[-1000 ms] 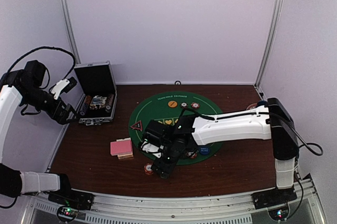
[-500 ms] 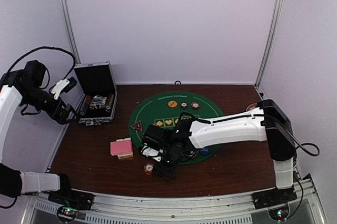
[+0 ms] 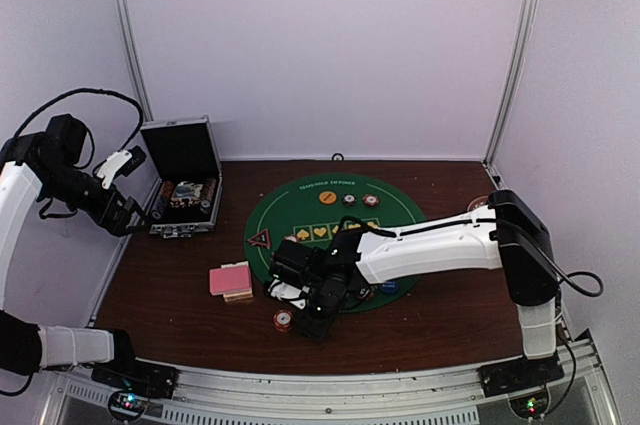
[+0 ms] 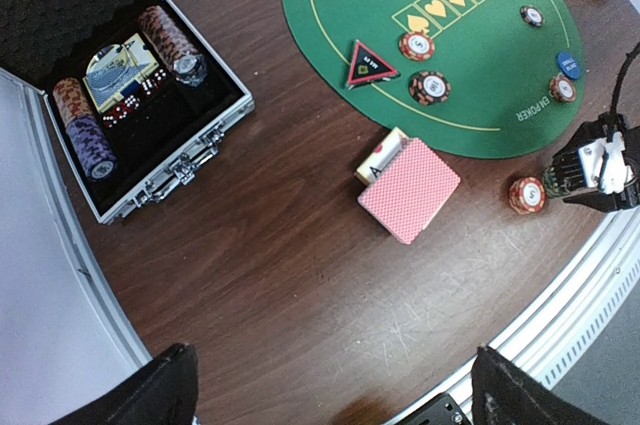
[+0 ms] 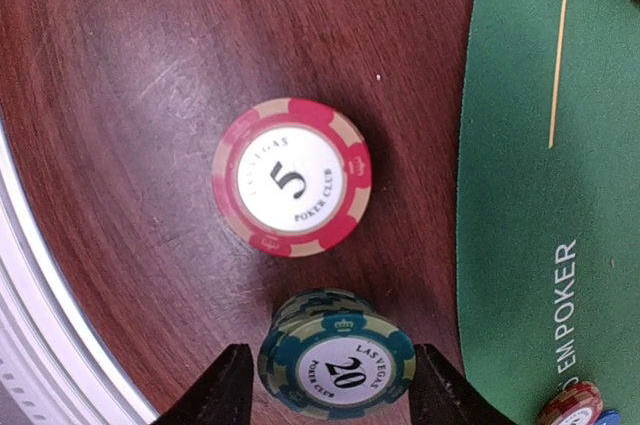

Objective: Distribute texas hold em gaming equipment

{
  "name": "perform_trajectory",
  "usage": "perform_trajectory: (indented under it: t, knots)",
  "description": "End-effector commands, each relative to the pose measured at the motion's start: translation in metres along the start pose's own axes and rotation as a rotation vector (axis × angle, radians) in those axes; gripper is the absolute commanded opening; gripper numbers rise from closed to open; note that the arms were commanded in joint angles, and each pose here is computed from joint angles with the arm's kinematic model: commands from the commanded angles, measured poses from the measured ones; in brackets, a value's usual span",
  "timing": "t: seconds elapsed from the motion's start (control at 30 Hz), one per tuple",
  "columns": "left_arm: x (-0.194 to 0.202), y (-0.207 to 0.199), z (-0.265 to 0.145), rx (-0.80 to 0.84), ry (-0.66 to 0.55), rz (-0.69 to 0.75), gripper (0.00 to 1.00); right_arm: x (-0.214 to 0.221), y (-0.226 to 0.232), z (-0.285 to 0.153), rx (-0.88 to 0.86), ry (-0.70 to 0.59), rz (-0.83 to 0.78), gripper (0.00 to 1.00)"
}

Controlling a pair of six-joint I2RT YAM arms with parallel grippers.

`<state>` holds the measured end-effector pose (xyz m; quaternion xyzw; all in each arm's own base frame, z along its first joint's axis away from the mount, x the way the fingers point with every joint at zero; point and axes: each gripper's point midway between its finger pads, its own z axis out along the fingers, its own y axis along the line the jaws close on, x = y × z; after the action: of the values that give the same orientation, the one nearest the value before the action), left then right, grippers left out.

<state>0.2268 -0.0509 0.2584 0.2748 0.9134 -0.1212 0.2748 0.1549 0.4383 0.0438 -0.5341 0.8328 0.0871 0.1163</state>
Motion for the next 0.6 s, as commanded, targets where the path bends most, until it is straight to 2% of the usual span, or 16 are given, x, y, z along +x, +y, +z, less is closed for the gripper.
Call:
perform_trajectory:
  t: [0.0, 0.37, 0.57]
  knots:
    - [-0.0046, 0.0017, -0.0087, -0.028, -0.024, 0.021, 0.98, -0.0022, 0.0020, -0.0001, -0.005, -0.012, -0.004, 0.55]
    - [-0.0045, 0.0019, -0.0083, -0.028, -0.023, 0.021, 0.98, -0.0031, 0.0049, -0.0016, -0.011, -0.013, -0.009, 0.47]
    - [-0.0045, 0.0016, -0.0083, -0.027, -0.024, 0.021, 0.98, -0.0057, 0.0018, -0.0060, 0.009, -0.022, -0.007, 0.34]
